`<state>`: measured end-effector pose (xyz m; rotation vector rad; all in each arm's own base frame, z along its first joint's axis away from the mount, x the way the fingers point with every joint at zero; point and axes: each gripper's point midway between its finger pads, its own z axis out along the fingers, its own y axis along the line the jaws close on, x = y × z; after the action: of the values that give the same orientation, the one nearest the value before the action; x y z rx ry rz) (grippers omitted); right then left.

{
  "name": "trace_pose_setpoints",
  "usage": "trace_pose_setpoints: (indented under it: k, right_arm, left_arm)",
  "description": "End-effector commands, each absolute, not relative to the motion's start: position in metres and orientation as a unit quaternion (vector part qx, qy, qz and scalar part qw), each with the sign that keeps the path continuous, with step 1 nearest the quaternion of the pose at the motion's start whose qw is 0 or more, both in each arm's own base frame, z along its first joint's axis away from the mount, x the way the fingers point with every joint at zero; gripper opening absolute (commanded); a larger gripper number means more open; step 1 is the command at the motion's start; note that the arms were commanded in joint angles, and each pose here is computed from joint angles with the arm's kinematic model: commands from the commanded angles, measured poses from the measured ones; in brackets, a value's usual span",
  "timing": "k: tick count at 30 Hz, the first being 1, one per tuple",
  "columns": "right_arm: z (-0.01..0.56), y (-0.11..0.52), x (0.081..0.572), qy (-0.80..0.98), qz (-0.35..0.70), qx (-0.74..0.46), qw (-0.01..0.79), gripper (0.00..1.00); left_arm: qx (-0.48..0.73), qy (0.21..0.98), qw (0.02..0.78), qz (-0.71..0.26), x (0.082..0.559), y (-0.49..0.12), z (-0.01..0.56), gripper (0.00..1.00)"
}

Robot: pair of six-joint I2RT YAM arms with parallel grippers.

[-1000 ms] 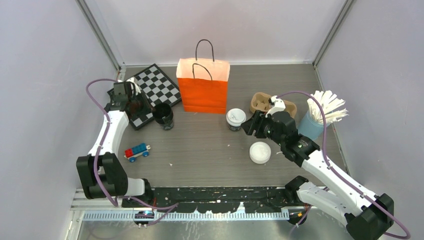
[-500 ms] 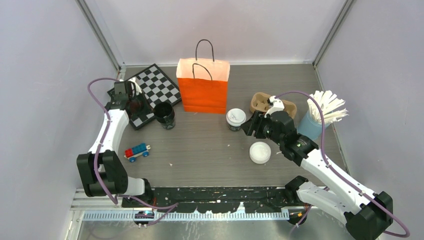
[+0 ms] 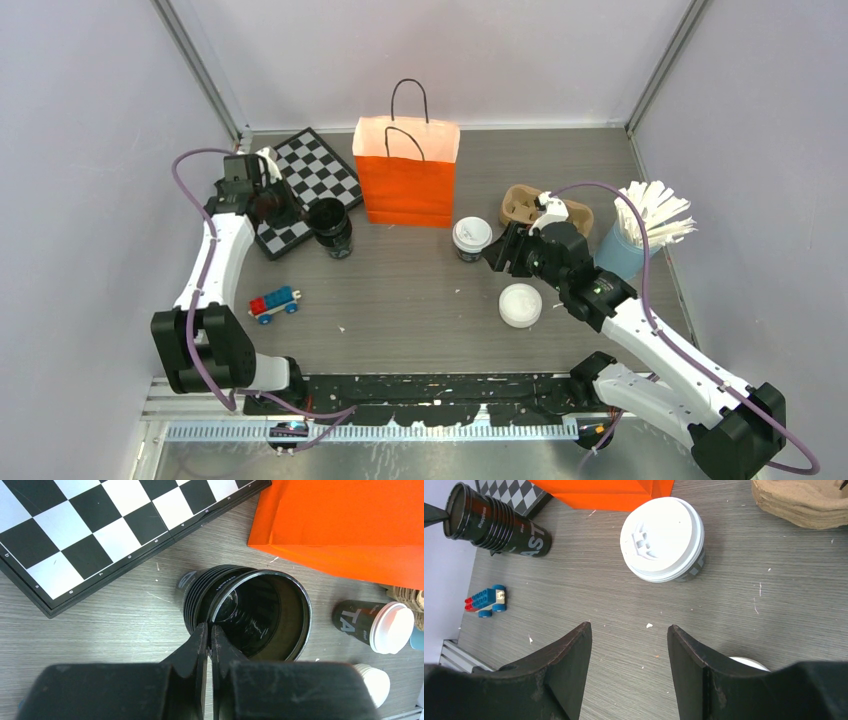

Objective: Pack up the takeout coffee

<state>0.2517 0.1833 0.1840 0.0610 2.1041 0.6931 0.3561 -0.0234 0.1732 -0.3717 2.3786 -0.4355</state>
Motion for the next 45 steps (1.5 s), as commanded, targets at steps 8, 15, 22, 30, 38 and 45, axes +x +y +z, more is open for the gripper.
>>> trace_pose_setpoints:
  k: [8, 15, 22, 30, 38, 45]
  right_arm:
    - [0.191, 0.186, 0.255, 0.842, 0.285, 0.017, 0.458, 0.62]
    - [0.192, 0.186, 0.254, 0.841, 0.286, 0.016, 0.459, 0.62]
    - [0.193, 0.186, 0.254, 0.84, 0.287, 0.016, 0.46, 0.62]
    - [0.193, 0.186, 0.254, 0.841, 0.287, 0.015, 0.459, 0.61]
    - [0.192, 0.186, 0.254, 0.841, 0.285, 0.016, 0.459, 0.62]
    - [0.192, 0.187, 0.253, 0.842, 0.287, 0.014, 0.458, 0.62]
  left_arm:
    - [-0.139, 0.919, 0.332, -0.161, 0.356, -0.02, 0.183, 0.11]
    - [-0.141, 0.922, 0.32, -0.165, 0.359, -0.021, 0.176, 0.08]
    - [-0.138, 0.925, 0.316, -0.161, 0.362, -0.019, 0.172, 0.19]
    - [-0.13, 0.93, 0.31, -0.15, 0.364, -0.016, 0.166, 0.22]
    - [-0.119, 0.932, 0.301, -0.165, 0.367, -0.021, 0.162, 0.15]
    - [-0.122, 0.932, 0.294, -0.172, 0.362, -0.024, 0.17, 0.0]
